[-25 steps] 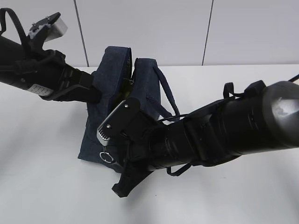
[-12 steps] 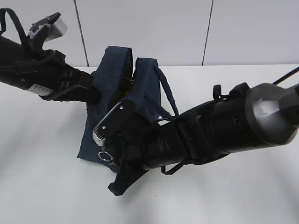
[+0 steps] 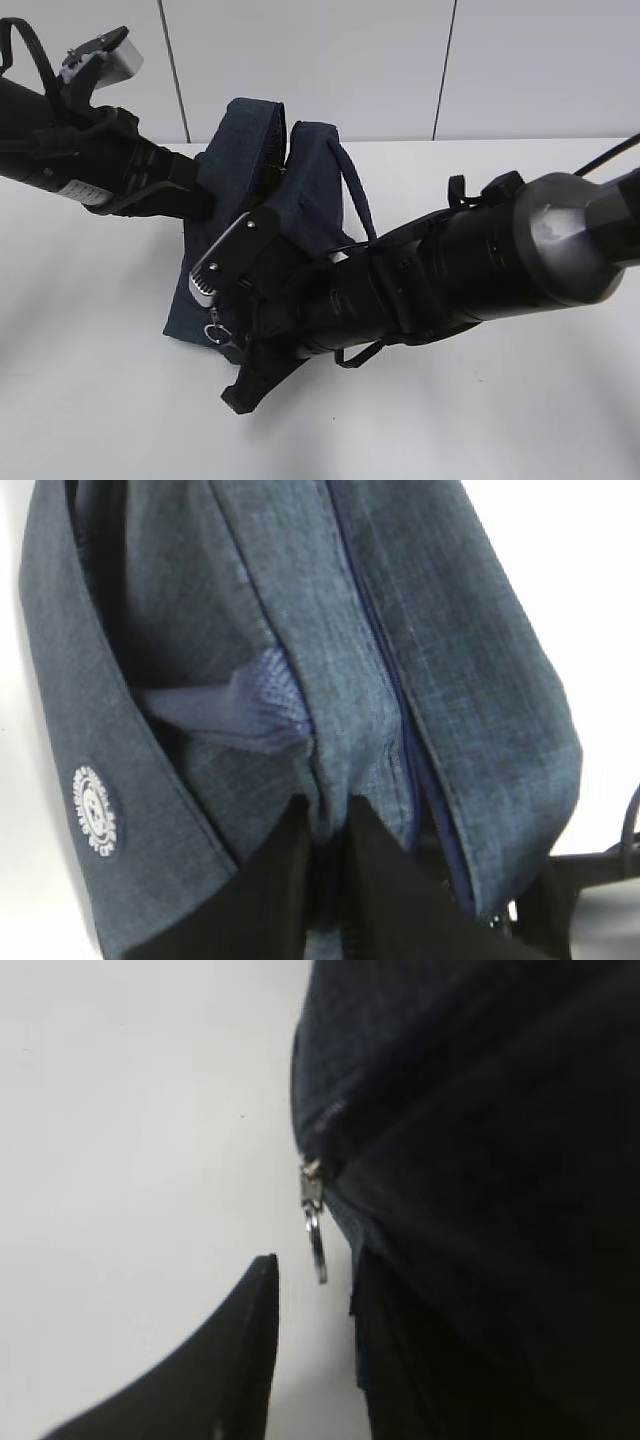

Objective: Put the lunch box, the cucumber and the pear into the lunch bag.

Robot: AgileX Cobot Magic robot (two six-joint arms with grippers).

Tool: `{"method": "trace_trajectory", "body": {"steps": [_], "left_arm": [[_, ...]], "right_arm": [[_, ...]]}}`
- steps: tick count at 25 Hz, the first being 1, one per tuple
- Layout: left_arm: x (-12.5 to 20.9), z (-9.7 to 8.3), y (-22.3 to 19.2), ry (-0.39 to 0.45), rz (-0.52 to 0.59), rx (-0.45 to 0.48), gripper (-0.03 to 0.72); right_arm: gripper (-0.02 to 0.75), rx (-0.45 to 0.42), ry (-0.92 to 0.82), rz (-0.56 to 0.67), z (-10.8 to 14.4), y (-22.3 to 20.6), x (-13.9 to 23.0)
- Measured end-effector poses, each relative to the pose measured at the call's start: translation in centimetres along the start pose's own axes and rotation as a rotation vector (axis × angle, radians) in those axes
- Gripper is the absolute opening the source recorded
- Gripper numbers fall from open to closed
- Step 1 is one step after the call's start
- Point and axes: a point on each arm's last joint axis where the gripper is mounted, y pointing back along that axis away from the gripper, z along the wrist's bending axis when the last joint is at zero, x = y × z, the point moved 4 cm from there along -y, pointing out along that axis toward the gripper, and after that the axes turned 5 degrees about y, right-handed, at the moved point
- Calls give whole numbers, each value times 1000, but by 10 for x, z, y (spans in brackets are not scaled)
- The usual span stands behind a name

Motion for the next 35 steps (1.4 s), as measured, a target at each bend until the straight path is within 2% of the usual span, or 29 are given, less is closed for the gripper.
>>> {"method": "trace_trajectory", "body": {"steps": [15, 19, 24, 35], "left_arm": [[0, 0, 0, 1, 0, -1, 4], [0, 0, 0, 1, 0, -1, 4], [0, 0, 0, 1, 0, -1, 4], [0, 0, 0, 3, -1, 1, 4]], "right_arm": [[242, -99, 7, -68, 13, 1, -9], [242, -97, 4, -66, 13, 1, -9], [242, -55, -34, -36, 7, 0, -5], [255, -54, -135, -27, 7, -1, -3]]}}
